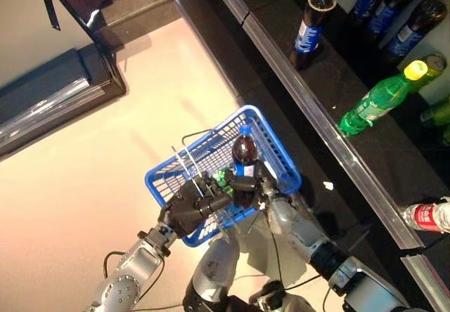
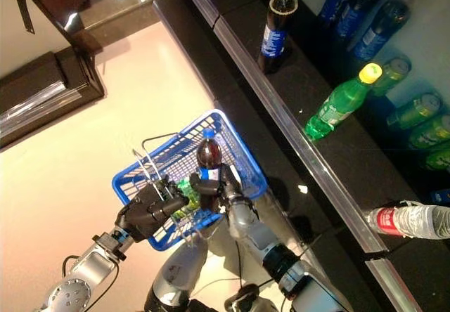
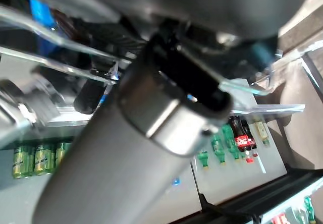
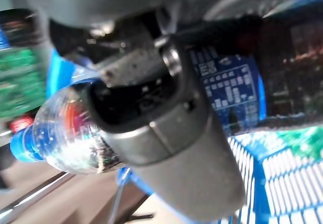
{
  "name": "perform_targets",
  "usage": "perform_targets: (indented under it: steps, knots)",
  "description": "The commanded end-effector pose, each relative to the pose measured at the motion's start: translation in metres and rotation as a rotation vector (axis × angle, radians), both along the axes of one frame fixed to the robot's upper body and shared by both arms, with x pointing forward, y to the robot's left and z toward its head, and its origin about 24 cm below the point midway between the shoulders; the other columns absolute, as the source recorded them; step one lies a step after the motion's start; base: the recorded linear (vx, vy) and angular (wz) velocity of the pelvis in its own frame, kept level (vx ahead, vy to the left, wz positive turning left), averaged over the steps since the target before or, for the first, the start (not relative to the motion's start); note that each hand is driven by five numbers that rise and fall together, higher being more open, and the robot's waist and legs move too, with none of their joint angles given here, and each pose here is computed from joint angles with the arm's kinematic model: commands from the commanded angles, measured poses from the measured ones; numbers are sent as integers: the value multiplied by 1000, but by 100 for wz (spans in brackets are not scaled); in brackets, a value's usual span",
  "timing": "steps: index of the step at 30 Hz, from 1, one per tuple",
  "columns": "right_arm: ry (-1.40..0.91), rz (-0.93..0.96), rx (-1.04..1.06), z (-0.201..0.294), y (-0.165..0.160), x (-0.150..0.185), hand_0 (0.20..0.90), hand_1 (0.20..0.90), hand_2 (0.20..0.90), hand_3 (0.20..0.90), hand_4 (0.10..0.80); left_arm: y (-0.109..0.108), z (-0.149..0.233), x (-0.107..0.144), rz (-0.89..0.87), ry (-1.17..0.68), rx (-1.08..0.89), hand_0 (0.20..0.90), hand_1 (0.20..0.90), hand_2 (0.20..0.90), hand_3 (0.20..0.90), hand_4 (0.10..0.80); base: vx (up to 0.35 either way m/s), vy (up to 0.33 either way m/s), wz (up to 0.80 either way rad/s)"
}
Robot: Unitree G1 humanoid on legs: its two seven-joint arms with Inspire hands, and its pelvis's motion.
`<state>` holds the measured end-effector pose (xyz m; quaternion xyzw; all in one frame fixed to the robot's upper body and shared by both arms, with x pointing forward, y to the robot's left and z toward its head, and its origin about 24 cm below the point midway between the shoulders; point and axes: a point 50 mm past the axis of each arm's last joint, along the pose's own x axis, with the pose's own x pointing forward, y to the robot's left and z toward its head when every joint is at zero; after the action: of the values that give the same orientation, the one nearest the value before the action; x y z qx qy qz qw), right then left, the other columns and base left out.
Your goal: Pick up the drink and place into the basket.
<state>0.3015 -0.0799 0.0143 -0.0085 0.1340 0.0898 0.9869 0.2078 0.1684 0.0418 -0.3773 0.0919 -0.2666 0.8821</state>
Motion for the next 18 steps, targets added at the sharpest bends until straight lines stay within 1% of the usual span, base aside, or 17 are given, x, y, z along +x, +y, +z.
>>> perform_targets:
  steps: [1,6,10,11,13,14,16,18]
  knots:
    - [-210,196,187,47,59,-3,300,300,300,200,100,-23,117,-5,-210,-678,-292,300,300,300,200,100,-33,-9,2]
    - [-129,205,250,32,65,-7,300,300,300,200,100,-26,121,-5,-248,-705,-317,300,300,300,200,100,-34,-18,0]
    - [-33,218,351,24,71,-10,300,300,300,200,100,-31,126,-7,-297,-735,-336,300,300,300,200,100,-19,-10,0]
    - [-8,217,380,22,72,-10,300,300,300,200,100,-33,127,-7,-309,-738,-338,300,300,300,200,100,0,0,0]
    - [89,167,523,18,72,-6,300,300,300,200,100,-38,129,-8,-350,-751,-334,300,300,300,200,100,0,0,0]
    - [104,162,542,17,72,-6,300,300,300,200,100,-39,129,-8,-355,-750,-333,300,300,300,200,100,0,0,0]
    - [211,123,655,11,72,-2,300,300,300,200,100,-42,132,-7,-380,-750,-332,300,300,300,200,100,0,0,0]
    - [242,106,683,8,71,0,300,300,300,200,100,-42,133,-6,-388,-751,-332,300,300,300,200,100,0,0,0]
